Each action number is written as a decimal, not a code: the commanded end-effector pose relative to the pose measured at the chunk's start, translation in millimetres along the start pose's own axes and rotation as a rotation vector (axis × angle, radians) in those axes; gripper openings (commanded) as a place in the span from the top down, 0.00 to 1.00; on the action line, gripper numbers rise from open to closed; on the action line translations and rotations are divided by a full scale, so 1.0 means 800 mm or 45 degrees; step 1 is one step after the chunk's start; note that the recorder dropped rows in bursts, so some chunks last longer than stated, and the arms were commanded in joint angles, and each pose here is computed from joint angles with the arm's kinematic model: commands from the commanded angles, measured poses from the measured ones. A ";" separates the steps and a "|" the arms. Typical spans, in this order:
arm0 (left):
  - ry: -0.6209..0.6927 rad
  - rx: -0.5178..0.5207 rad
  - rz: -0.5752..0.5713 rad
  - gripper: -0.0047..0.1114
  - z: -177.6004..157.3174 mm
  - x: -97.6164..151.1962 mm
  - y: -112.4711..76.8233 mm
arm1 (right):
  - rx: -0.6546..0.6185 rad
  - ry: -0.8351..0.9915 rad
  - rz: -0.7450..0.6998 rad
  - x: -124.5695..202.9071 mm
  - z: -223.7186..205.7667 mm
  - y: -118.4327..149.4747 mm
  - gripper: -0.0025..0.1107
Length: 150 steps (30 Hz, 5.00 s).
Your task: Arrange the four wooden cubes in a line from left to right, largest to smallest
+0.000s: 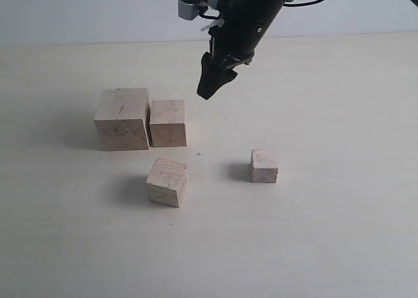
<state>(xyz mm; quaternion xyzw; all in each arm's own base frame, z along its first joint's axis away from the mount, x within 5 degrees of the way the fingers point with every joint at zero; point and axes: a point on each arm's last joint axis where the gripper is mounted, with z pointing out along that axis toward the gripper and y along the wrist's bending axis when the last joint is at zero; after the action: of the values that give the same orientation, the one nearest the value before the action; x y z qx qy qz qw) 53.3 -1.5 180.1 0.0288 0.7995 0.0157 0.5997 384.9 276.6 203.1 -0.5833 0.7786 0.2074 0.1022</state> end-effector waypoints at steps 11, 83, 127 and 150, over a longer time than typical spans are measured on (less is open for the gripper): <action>-0.019 0.002 0.004 0.96 0.000 -0.001 0.000 | -0.207 0.051 -0.077 0.009 0.021 0.075 0.48; -0.019 0.002 0.004 0.96 0.000 -0.001 0.000 | -0.154 0.156 0.131 0.003 0.031 0.093 0.55; -0.019 0.002 0.004 0.96 0.000 -0.001 0.000 | -0.135 0.307 -0.075 -0.006 0.138 0.135 0.29; -0.019 0.002 0.004 0.96 0.000 -0.001 0.000 | 0.020 0.390 -0.164 0.014 0.046 0.088 0.98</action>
<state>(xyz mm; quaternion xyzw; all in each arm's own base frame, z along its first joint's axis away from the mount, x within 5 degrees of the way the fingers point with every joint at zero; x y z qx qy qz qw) 53.3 -1.5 180.1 0.0288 0.7995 0.0157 0.5997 295.1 318.5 168.6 -0.6591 0.7454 0.0990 -0.0154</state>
